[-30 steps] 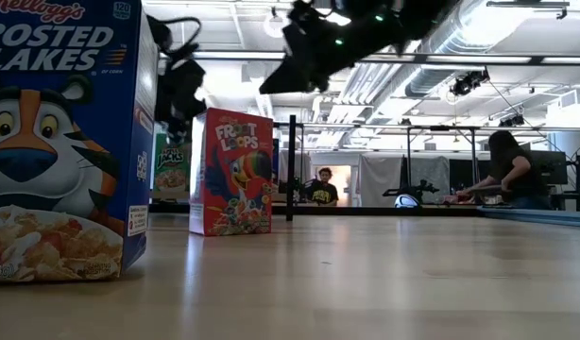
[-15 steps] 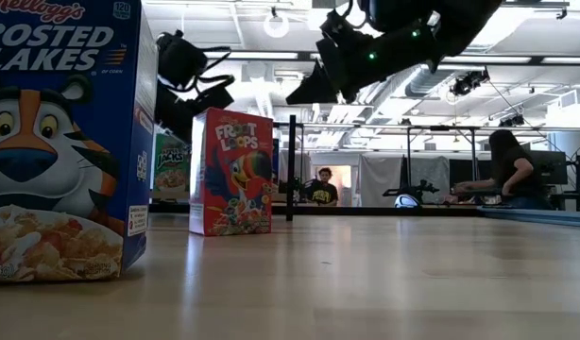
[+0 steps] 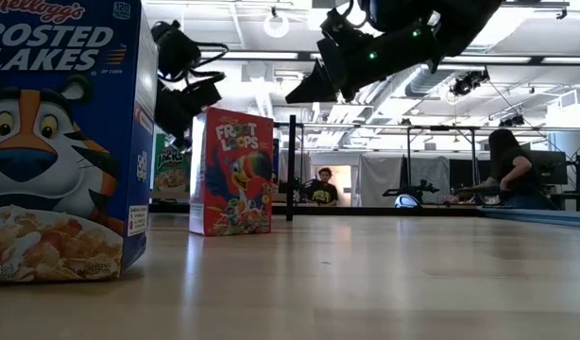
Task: Stack cereal on shelf
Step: Put the top blue cereal box on the shelf aligned with the blue cereal box
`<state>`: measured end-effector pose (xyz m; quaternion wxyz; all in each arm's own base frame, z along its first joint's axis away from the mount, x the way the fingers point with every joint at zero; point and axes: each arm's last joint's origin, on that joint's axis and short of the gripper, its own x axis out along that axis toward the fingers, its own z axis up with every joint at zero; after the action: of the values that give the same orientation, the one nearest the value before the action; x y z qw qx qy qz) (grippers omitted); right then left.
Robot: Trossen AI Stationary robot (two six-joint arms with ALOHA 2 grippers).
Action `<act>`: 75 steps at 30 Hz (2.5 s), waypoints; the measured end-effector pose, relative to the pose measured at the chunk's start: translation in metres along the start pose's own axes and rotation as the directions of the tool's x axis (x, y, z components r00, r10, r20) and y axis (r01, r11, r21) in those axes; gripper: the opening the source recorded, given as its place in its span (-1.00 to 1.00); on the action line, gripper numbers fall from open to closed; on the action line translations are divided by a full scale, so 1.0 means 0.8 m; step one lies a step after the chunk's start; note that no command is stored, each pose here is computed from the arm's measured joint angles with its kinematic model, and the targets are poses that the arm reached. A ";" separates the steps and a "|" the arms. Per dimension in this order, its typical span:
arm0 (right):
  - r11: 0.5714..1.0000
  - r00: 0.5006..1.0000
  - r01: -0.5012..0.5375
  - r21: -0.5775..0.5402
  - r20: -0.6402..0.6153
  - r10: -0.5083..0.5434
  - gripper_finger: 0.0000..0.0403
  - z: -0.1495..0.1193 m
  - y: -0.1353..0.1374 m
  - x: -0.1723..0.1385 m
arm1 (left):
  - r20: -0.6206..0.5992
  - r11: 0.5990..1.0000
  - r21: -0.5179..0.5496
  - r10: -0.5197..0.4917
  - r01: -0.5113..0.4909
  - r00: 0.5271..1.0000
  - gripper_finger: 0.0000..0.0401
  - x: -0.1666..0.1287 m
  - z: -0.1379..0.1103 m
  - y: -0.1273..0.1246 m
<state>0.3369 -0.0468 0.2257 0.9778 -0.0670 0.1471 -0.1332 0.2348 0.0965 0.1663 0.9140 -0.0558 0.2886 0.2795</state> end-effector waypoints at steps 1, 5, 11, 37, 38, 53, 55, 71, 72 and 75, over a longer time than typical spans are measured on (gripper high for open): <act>1.000 1.000 0.000 0.000 0.000 0.000 -1.00 0.000 0.000 0.000 | -0.016 1.000 -0.001 0.028 -0.028 0.999 -1.00 -0.001 -0.002 0.001; 1.000 1.000 0.000 0.000 0.000 0.000 -1.00 0.000 0.000 0.000 | -0.037 0.993 -0.007 0.113 -0.114 0.993 -1.00 0.004 -0.006 0.010; 1.000 1.000 0.000 0.000 -0.001 0.000 -1.00 0.000 0.000 0.000 | 0.002 0.990 -0.038 0.139 -0.138 0.990 -1.00 0.016 -0.004 0.019; 1.000 1.000 -0.005 -0.001 -0.008 0.005 -1.00 -0.001 0.000 0.000 | 0.064 0.999 -0.027 0.033 -0.031 0.997 -1.00 0.035 0.007 0.013; 1.000 1.000 -0.005 -0.001 -0.008 0.005 -1.00 -0.001 0.000 0.000 | 0.063 0.999 -0.023 0.028 -0.026 0.998 -1.00 0.035 0.009 0.011; 1.000 1.000 -0.013 -0.001 -0.010 0.013 -1.00 -0.001 0.001 0.000 | 0.091 0.998 -0.030 0.049 -0.047 0.995 -1.00 0.044 0.013 0.023; 1.000 1.000 -0.013 -0.001 -0.010 0.013 -1.00 -0.001 0.001 0.000 | 0.095 0.999 -0.031 0.032 -0.029 0.995 -1.00 0.047 0.012 0.022; 1.000 1.000 -0.017 -0.002 -0.012 0.017 -1.00 -0.002 0.001 0.000 | 0.145 0.999 -0.040 0.025 -0.019 0.989 -1.00 0.052 0.034 0.022; 1.000 1.000 -0.018 -0.002 -0.013 0.017 -1.00 -0.002 0.001 0.000 | 0.151 0.999 -0.039 0.012 -0.006 0.989 -1.00 0.052 0.036 0.022; 1.000 1.000 -0.017 -0.002 -0.014 0.017 -1.00 -0.002 0.001 0.000 | 0.158 0.999 -0.036 -0.007 0.013 0.987 -1.00 0.052 0.040 0.020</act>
<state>0.3369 -0.0465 0.2241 0.9778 -0.0656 0.1546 -0.1250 0.2699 0.1383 0.1704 0.9342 -0.0518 0.2098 0.2838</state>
